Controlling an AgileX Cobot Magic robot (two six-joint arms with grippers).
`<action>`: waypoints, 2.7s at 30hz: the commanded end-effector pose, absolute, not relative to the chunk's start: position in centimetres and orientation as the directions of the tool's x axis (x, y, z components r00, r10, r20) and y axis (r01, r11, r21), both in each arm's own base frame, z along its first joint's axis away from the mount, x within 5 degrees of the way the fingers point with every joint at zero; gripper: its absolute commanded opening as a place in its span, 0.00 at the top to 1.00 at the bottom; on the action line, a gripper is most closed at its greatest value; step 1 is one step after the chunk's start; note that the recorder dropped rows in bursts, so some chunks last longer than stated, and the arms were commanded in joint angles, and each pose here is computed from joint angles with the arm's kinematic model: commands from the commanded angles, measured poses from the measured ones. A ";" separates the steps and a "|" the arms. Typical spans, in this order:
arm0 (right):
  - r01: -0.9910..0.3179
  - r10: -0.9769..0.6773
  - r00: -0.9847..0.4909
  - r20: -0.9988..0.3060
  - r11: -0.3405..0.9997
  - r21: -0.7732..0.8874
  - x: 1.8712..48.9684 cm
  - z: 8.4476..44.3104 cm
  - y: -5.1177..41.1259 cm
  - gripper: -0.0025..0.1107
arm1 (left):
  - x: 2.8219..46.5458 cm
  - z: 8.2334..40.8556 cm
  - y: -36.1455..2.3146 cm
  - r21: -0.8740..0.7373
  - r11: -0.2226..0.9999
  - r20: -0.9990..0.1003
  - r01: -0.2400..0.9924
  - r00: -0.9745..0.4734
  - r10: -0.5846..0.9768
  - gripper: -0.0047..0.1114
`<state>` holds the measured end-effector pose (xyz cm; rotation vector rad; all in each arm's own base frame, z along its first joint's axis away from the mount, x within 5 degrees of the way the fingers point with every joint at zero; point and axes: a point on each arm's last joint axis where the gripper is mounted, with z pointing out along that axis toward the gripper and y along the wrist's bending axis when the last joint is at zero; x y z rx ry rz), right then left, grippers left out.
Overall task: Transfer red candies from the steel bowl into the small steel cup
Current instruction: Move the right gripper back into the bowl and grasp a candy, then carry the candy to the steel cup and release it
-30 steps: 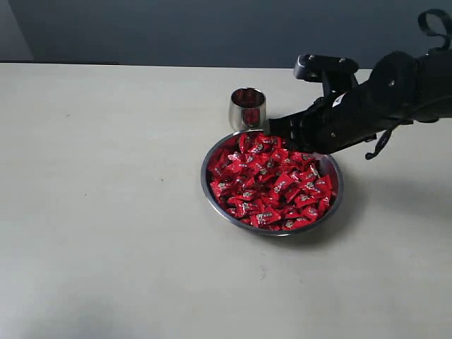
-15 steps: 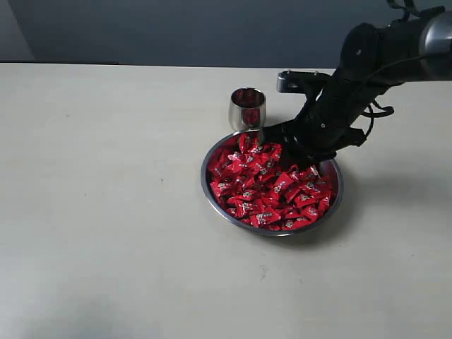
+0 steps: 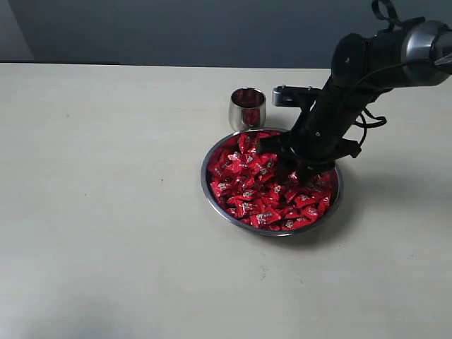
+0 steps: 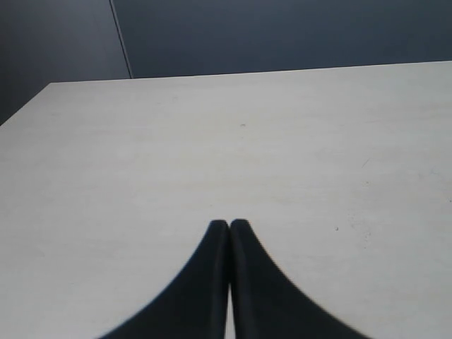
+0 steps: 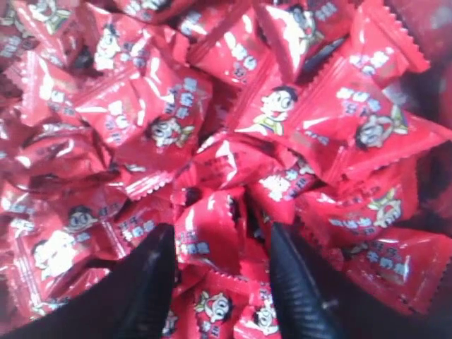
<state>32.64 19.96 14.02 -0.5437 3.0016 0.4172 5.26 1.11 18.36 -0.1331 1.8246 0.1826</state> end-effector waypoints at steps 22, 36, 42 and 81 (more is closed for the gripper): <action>-0.364 -0.351 -0.931 -0.099 0.880 0.305 32.7 13.1 20.4 0.80 | 5.3 18.3 1.1 0.055 0.982 -0.968 -0.181 -0.250 0.009 0.96; -0.395 -0.363 -0.918 -0.158 0.868 0.302 32.5 15.5 20.3 0.99 | 5.3 18.3 1.1 0.055 0.982 -0.968 -0.181 -0.250 0.009 0.96; -0.442 -0.357 -0.880 -0.312 0.856 0.268 32.5 19.7 19.9 0.99 | 5.3 18.3 1.1 0.055 0.982 -0.968 -0.181 -0.250 0.009 0.96; -0.516 -0.343 -0.763 -0.548 0.834 0.196 42.7 19.5 24.8 0.59 | 5.3 18.3 1.1 0.055 0.982 -0.968 -0.181 -0.250 0.009 0.96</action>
